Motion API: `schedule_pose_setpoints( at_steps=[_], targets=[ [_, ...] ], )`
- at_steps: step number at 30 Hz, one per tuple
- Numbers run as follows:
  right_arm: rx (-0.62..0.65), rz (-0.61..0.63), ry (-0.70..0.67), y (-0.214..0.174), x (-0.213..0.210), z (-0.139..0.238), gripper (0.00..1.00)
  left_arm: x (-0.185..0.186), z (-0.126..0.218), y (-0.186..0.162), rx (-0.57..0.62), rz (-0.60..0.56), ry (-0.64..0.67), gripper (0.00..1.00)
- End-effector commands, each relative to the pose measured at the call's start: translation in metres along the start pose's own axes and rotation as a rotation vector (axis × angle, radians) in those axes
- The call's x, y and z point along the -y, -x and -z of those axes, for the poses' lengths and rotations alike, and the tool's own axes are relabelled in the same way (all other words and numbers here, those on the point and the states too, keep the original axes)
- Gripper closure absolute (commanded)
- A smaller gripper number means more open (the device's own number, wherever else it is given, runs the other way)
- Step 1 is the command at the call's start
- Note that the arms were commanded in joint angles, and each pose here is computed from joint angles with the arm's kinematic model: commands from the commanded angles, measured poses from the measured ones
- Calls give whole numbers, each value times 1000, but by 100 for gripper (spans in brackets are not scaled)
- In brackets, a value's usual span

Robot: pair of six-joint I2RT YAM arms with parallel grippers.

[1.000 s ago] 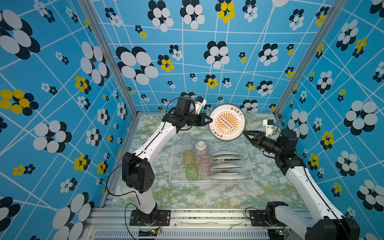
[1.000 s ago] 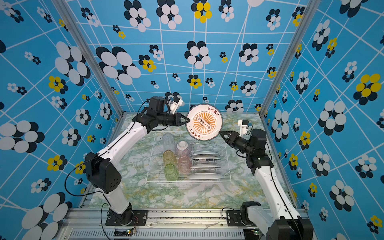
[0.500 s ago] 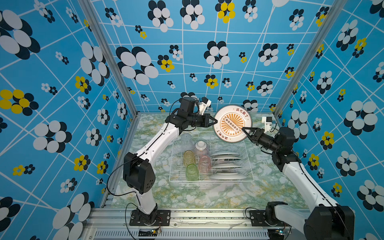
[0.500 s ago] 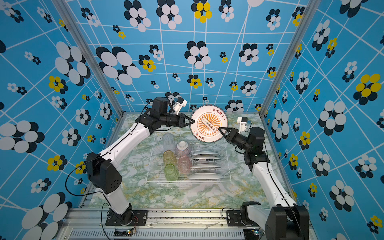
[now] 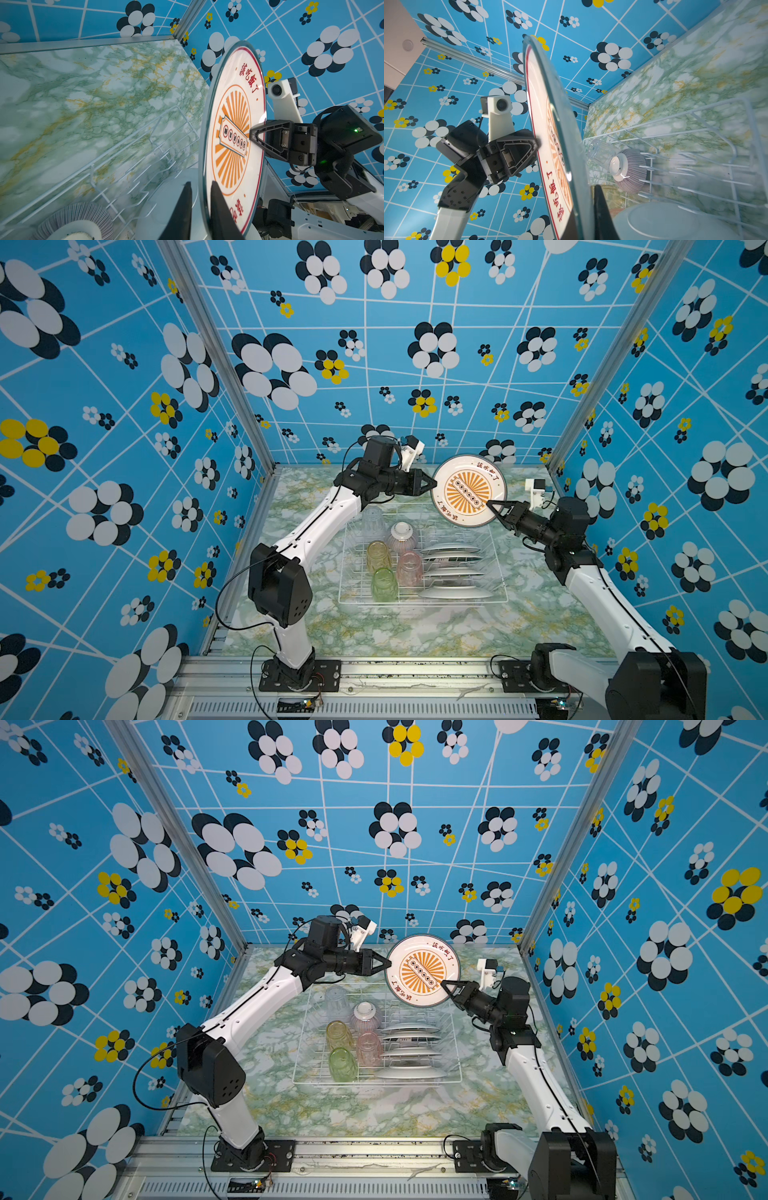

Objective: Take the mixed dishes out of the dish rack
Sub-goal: 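Open the left gripper and carry the plate away with the right gripper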

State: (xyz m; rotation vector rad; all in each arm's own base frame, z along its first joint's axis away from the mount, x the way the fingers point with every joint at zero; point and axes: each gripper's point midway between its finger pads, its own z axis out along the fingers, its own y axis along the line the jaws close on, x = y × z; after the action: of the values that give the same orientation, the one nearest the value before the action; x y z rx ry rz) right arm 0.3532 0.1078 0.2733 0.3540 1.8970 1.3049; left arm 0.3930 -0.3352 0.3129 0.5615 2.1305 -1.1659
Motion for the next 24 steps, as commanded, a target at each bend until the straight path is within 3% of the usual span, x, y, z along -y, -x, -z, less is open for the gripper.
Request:
schedule_pose_setpoints(
  at_steps=[1, 5, 10, 18, 24],
  targets=[
    [194, -46, -20, 44, 6, 31, 100, -25, 41, -3, 20, -132, 266, 78],
    [327, -134, -160, 70, 59, 66, 100, -26, 69, -14, 12, -282, 422, 78],
    [398, -201, -299, 81, 114, 93, 100, 1, 71, -44, -63, -489, 478, 78],
    [372, -233, -459, 83, 168, 90, 100, 42, 50, -89, -176, -629, 359, 77],
    [328, -305, -494, 76, 207, 77, 100, 57, 36, -117, -272, -725, 325, 76]
  ],
)
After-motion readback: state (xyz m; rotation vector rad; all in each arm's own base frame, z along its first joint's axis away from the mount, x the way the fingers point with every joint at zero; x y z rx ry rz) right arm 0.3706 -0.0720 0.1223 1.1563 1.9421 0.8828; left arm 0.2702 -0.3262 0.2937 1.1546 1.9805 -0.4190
